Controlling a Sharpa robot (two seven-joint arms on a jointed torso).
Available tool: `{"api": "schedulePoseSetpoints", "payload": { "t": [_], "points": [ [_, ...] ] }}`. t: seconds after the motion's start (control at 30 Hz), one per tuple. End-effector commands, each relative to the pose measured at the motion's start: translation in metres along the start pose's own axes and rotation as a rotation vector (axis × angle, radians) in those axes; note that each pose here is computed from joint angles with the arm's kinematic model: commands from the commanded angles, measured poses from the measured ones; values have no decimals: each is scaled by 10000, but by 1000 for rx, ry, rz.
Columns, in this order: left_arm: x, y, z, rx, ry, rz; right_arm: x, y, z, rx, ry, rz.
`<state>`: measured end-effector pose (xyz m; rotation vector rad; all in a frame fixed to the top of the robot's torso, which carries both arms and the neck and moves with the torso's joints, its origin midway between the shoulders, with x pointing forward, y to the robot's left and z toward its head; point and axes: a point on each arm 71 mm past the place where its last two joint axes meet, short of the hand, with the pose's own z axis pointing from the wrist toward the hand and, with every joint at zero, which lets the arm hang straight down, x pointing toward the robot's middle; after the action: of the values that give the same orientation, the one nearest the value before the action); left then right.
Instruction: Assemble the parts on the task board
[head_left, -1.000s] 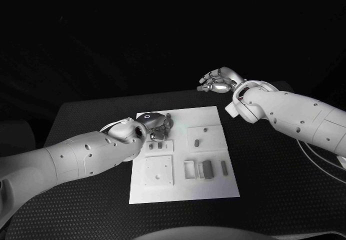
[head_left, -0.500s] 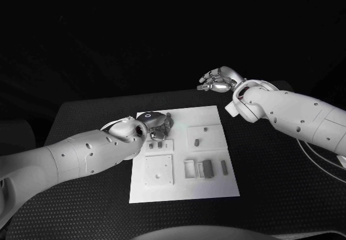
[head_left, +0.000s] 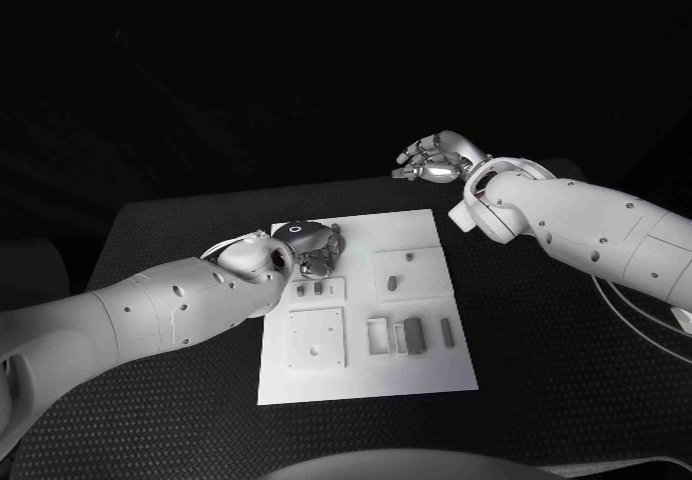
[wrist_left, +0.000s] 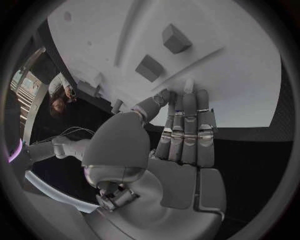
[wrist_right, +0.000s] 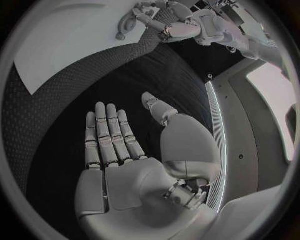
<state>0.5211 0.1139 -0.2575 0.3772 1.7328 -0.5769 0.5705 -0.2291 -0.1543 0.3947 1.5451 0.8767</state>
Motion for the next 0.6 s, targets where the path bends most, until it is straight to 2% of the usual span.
{"api": "schedulePoseSetpoints", "payload": {
  "t": [0.03, 0.6],
  "points": [
    [177, 21, -25, -17, 80, 11, 12, 15, 1, -14, 9, 4],
    [181, 49, -36, -15, 57, 21, 9, 13, -1, -15, 9, 4]
  ]
}}
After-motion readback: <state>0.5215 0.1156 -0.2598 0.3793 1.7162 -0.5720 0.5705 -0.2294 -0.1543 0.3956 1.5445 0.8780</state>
